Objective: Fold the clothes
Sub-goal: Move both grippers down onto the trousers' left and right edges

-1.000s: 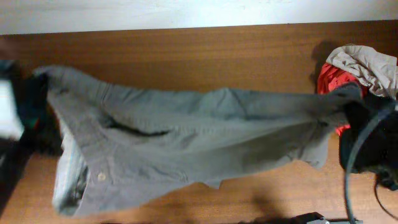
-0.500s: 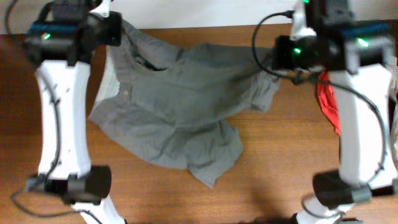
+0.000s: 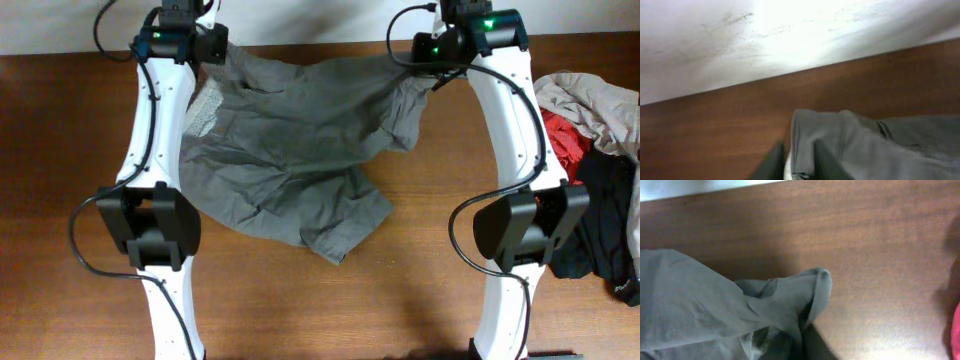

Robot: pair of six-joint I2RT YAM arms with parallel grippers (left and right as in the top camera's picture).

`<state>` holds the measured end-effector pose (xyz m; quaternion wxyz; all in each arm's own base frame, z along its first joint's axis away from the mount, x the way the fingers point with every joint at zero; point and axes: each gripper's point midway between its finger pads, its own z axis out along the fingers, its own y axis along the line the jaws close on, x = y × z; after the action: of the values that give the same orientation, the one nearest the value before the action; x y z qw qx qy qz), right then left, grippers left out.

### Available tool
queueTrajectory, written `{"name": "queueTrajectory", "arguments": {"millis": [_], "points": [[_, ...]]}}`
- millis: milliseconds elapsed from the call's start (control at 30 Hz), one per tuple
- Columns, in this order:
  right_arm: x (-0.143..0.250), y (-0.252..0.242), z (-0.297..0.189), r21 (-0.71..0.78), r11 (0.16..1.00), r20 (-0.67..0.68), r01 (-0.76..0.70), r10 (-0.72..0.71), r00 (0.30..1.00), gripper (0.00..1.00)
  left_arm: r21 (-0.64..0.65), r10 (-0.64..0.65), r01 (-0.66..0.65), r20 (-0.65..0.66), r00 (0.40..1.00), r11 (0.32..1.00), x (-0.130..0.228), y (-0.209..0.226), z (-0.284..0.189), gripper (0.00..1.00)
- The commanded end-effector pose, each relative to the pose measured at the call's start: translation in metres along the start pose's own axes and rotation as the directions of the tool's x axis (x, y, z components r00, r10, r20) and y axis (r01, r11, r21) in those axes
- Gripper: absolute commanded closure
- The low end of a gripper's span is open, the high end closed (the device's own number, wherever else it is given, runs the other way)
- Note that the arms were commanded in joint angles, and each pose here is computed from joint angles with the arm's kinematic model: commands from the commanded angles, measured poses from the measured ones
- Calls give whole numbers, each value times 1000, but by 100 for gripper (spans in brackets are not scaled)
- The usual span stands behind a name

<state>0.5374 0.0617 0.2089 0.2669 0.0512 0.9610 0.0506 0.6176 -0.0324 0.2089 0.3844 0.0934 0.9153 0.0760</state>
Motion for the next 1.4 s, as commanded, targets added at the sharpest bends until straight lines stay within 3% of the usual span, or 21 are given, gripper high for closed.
{"name": "queueTrajectory", "arguments": {"millis": [0, 33, 100, 400, 567, 700, 767, 900, 1000, 1067, 1133, 1233, 1300, 1367], "points": [[-11, -13, 7, 36, 999, 35, 30, -31, 999, 60, -69, 3, -3, -6, 1000, 998, 3, 15, 11, 62], [-14, -17, 7, 46, 998, 44, 39, -41, 998, 49, -103, -2, 1, -6, 1000, 995, 3, 24, 11, 52], [-18, -31, 3, 83, 996, 59, 23, -28, 998, 41, -183, -14, 12, -11, 1000, 983, 3, 45, 4, 45], [11, -60, -38, 100, 995, -48, -25, 30, 998, 40, -247, -71, 39, -122, 990, 968, 28, 102, -55, 39], [22, -50, -95, 62, 998, -38, 33, -30, 999, 40, -244, -106, 84, -75, 992, 966, 20, 124, -134, 33], [41, -39, -164, 12, 999, 0, 36, -36, 999, 39, -163, -128, 119, -45, 991, 979, 25, 122, -209, 31], [50, -37, -187, -2, 999, 10, 36, -36, 999, 38, -77, -133, 129, -48, 990, 989, 30, 109, -225, 35], [64, -37, -206, -6, 999, 2, 31, -31, 1000, 35, 173, -78, 90, -71, 994, 981, 33, 62, -211, 63], [81, -31, -201, -46, 999, -81, 19, -23, 996, 36, 212, -58, 93, -165, 985, 973, 54, 47, -180, 82], [95, -23, -193, -88, 996, -154, 9, -22, 988, 41, 228, -51, 107, -236, 970, 968, 72, 40, -161, 88], [108, -16, -180, -112, 994, -218, 9, -33, 975, 52, 237, -43, 119, -302, 952, 964, 91, 35, -145, 93], [129, -4, -153, -126, 991, -307, 40, -77, 949, 66, 242, -44, 145, -380, 924, 959, 120, 32, -127, 95], [147, 5, -130, -139, 988, -362, 69, -116, 925, 65, 217, -48, 155, -429, 902, 964, 139, 37, -118, 95], [167, 15, -107, -158, 981, -409, 109, -166, 897, 58, 192, -52, 162, -478, 877, 968, 159, 41, -110, 95]]}}
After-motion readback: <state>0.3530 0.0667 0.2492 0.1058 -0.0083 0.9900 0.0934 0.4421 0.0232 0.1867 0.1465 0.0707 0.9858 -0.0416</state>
